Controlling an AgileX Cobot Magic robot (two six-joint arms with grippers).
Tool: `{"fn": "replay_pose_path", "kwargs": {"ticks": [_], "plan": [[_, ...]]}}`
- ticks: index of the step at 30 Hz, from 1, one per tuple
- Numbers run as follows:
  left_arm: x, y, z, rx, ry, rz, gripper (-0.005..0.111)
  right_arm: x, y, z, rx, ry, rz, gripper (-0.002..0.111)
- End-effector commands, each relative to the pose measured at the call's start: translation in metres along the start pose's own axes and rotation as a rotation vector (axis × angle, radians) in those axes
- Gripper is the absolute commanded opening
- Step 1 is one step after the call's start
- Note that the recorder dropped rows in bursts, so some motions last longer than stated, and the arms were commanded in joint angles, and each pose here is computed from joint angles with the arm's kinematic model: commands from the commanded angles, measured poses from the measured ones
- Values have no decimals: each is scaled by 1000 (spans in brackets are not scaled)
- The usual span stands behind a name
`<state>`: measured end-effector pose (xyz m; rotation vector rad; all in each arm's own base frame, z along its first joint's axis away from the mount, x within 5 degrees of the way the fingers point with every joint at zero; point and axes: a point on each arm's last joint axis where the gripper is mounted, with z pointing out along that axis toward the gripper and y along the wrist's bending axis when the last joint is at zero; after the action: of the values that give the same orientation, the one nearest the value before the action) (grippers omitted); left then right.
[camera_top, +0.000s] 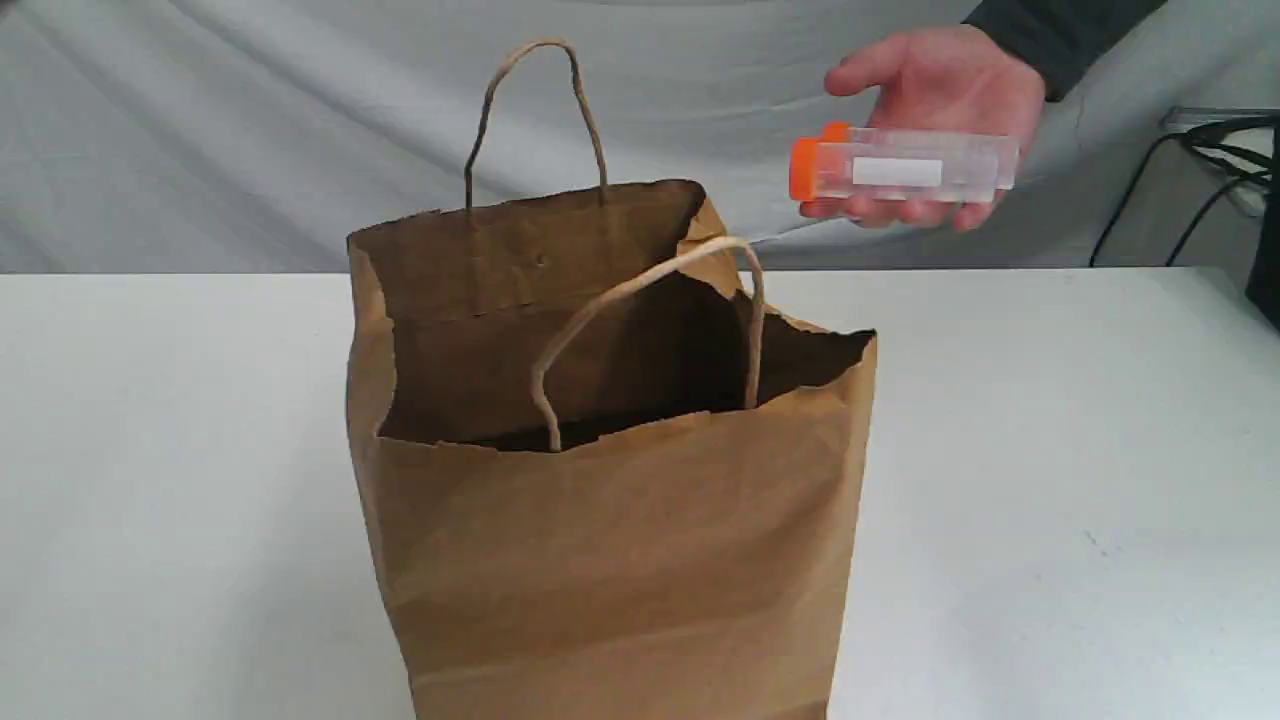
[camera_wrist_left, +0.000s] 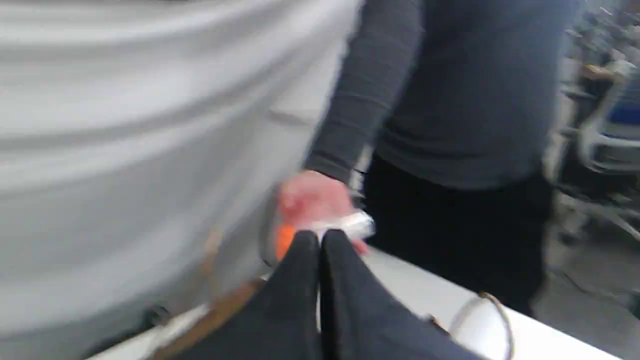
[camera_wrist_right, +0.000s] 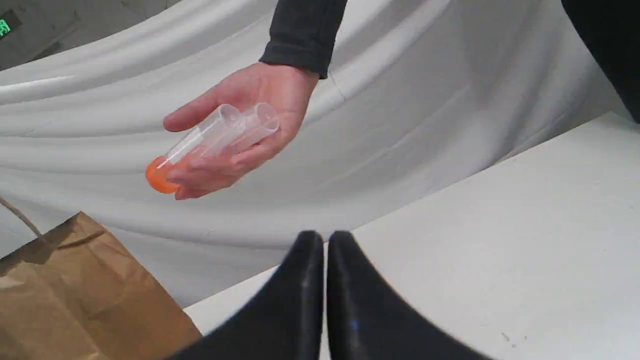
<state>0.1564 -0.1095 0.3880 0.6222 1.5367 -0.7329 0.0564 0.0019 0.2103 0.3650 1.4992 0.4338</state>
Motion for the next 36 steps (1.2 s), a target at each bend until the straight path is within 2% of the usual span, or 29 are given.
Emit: {"fn": "replay_pose_path", "kwargs": {"ticks": [1, 6, 9, 11, 13, 14, 16, 18, 20, 21, 22, 24, 25, 26, 28, 30, 31, 32, 34, 36], "plan": [[2, -1, 33, 177, 126, -36, 0, 1, 0, 0, -3, 0, -31, 1], [2, -2, 54, 322, 183, -53, 7, 1, 0, 0, -3, 0, -31, 1], [7, -5, 57, 402, 211, -36, 21, 1, 0, 0, -3, 0, -31, 1], [10, -6, 58, 431, 224, -42, 36, 1, 0, 0, -3, 0, -31, 1], [9, -5, 59, 420, 214, -8, 48, 1, 0, 0, -3, 0, -31, 1], [7, -3, 58, 385, 193, 29, 50, 1, 0, 0, -3, 0, -31, 1], [-1, 9, 57, 216, 128, 189, 50, 1, 0, 0, -3, 0, -31, 1], [-13, 28, 52, -41, 73, 353, 45, 1, 0, 0, -3, 0, -31, 1], [-27, 55, 37, -411, 50, 488, 31, 1, 0, 0, -3, 0, -31, 1], [-31, 64, 31, -538, 52, 517, 26, 1, 0, 0, -3, 0, -31, 1], [-35, 74, 22, -684, 64, 551, 18, 1, 0, 0, -3, 0, -31, 1], [-38, 87, 9, -890, 129, 643, 4, 1, 0, 0, -2, 2, -31, 1], [-35, 93, 2, -984, 216, 671, 0, 1, 0, 0, -2, 2, -31, 1], [-32, 96, -2, -1017, 323, 740, 0, 1, -1, 0, -1, 3, -31, 1], [-17, 102, -11, -1052, 588, 779, 0, 1, -1, 0, 1, 6, -31, 1], [-2, 105, -22, -1055, 829, 724, 0, 2, -1, 0, 3, 10, -31, 1], [7, 103, -25, -1021, 921, 659, 0, 2, -1, 0, 4, 13, -31, 1], [15, 99, -27, -971, 973, 574, 0, 2, -1, 0, 4, 13, -31, 1], [26, 87, -26, -833, 995, 411, 0, 2, -1, 0, 4, 13, -31, 1], [31, 70, -19, -648, 935, 268, 0, 2, -1, 0, 4, 13, -31, 1]]}}
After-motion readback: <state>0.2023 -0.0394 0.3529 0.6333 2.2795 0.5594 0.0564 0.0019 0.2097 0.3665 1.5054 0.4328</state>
